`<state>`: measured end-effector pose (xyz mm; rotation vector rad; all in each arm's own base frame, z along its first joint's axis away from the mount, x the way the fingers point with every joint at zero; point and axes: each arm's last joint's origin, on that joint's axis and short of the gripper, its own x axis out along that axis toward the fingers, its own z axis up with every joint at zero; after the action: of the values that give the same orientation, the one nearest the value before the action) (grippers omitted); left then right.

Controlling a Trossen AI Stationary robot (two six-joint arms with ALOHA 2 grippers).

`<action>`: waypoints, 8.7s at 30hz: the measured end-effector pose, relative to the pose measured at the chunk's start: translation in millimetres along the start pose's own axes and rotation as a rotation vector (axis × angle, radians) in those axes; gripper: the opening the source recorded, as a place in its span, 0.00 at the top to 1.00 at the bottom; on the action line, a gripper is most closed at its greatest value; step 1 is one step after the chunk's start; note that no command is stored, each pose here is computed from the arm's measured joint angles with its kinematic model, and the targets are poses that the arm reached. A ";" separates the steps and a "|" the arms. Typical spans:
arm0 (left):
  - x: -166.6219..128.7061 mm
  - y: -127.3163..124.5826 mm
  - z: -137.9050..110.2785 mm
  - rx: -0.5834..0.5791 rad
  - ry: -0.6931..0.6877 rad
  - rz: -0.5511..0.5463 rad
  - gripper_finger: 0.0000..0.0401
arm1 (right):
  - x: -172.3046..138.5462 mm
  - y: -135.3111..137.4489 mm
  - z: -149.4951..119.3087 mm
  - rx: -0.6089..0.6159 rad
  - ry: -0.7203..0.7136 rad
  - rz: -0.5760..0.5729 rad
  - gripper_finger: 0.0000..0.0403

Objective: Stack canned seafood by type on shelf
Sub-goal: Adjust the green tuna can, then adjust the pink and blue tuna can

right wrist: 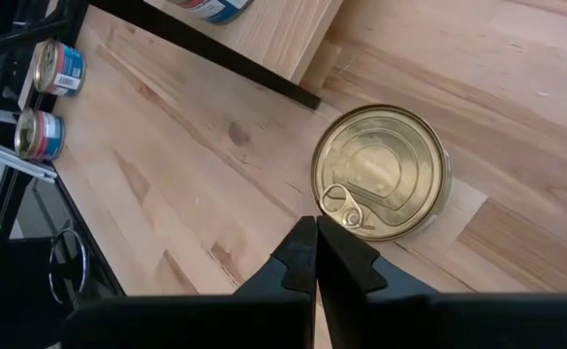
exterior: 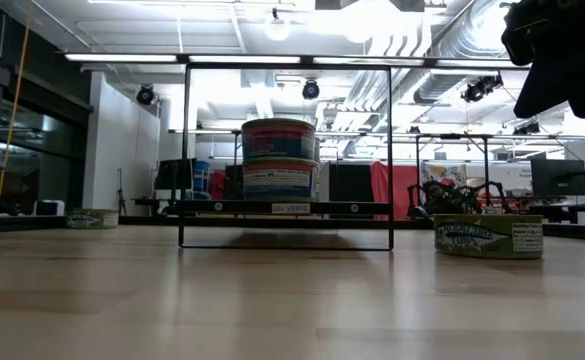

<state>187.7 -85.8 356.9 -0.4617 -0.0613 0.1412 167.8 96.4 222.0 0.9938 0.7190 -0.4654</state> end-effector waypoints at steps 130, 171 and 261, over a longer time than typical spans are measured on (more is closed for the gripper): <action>56.6 227.8 22.9 -0.168 0.406 0.357 1.00 | 160.2 7.7 180.7 0.212 0.035 0.110 1.00; 53.8 260.1 -36.1 -0.245 0.299 0.574 1.00 | 122.3 -3.2 198.4 0.162 -0.051 0.003 1.00; 115.2 299.3 -118.7 -0.674 0.145 0.531 1.00 | 111.3 -20.1 234.3 0.159 -0.222 -0.072 1.00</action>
<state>275.9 144.3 119.8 -1.1561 0.1650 0.6176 308.1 -122.5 210.8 1.0475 0.5253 -0.6923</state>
